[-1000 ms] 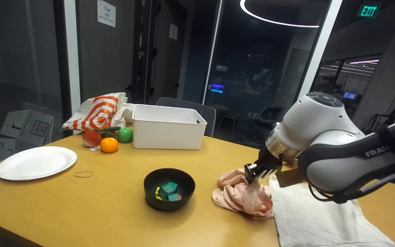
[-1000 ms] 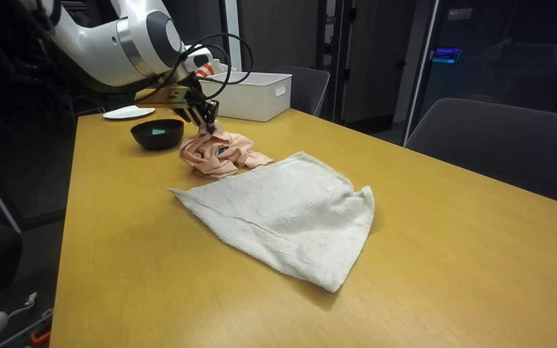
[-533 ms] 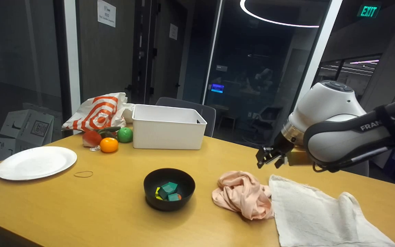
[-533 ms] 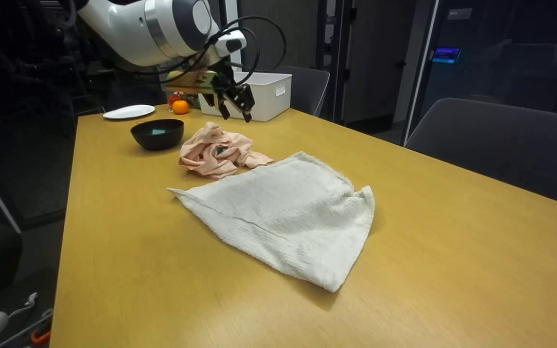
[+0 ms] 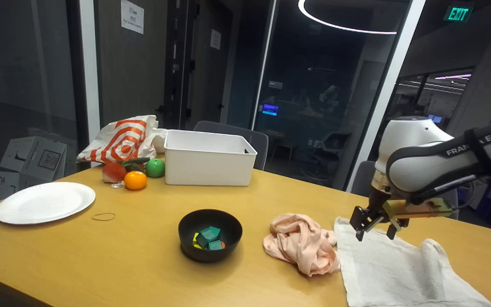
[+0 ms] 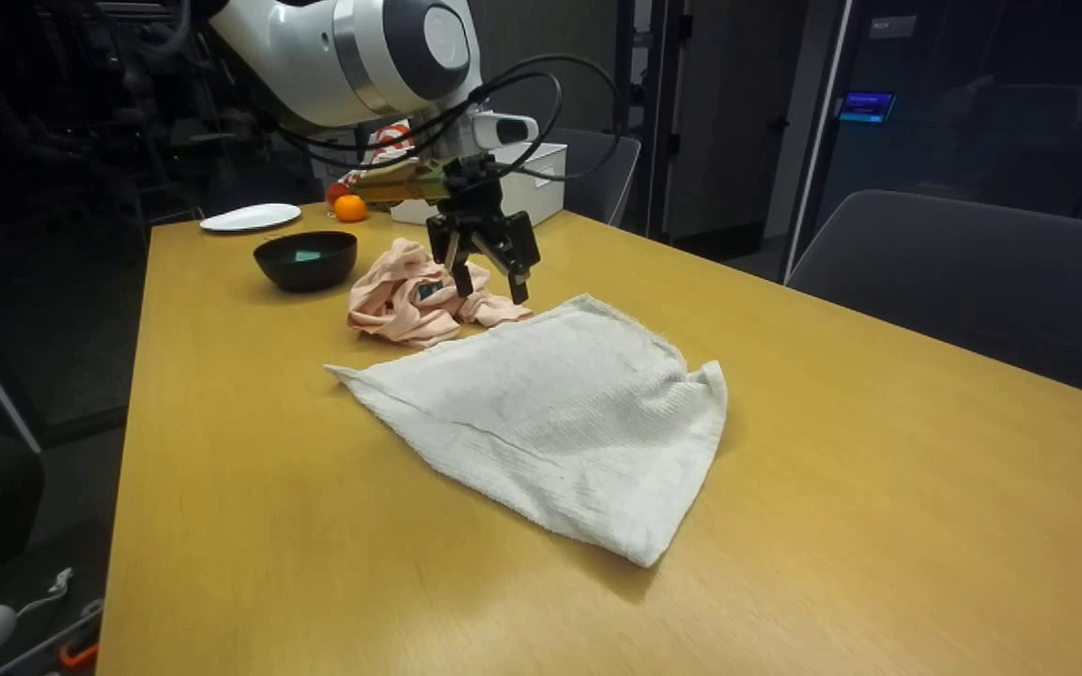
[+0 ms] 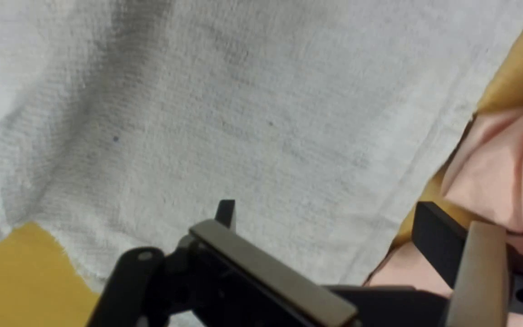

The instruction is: Remove the pink shirt from the white towel, move it to the left and slide the white towel to the right

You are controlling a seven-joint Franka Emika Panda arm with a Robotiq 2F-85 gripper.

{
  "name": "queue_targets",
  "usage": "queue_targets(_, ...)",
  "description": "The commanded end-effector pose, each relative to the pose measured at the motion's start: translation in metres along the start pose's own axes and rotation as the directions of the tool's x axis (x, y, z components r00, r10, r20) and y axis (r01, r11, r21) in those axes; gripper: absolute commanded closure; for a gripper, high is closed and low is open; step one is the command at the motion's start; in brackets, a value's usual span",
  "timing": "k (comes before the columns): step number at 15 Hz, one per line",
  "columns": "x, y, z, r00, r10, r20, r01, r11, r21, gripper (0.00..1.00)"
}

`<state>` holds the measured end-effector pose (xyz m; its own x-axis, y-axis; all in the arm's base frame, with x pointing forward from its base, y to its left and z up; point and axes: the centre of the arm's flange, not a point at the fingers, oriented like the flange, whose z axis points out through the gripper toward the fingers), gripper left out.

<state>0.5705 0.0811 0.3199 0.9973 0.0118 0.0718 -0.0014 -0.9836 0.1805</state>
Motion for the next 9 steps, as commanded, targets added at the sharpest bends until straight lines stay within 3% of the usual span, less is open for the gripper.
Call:
queue_targets(1,0.002,-0.02,0.022,0.99,-0.063,0.126,0.057,0.997,0.051,0.0)
queue_targets(4,0.005,-0.024,0.047,0.977,-0.06,0.203,0.051,0.997,0.052,0.0)
queue_targets(9,0.013,-0.002,0.073,0.946,-0.02,0.324,-0.009,0.996,0.087,0.0)
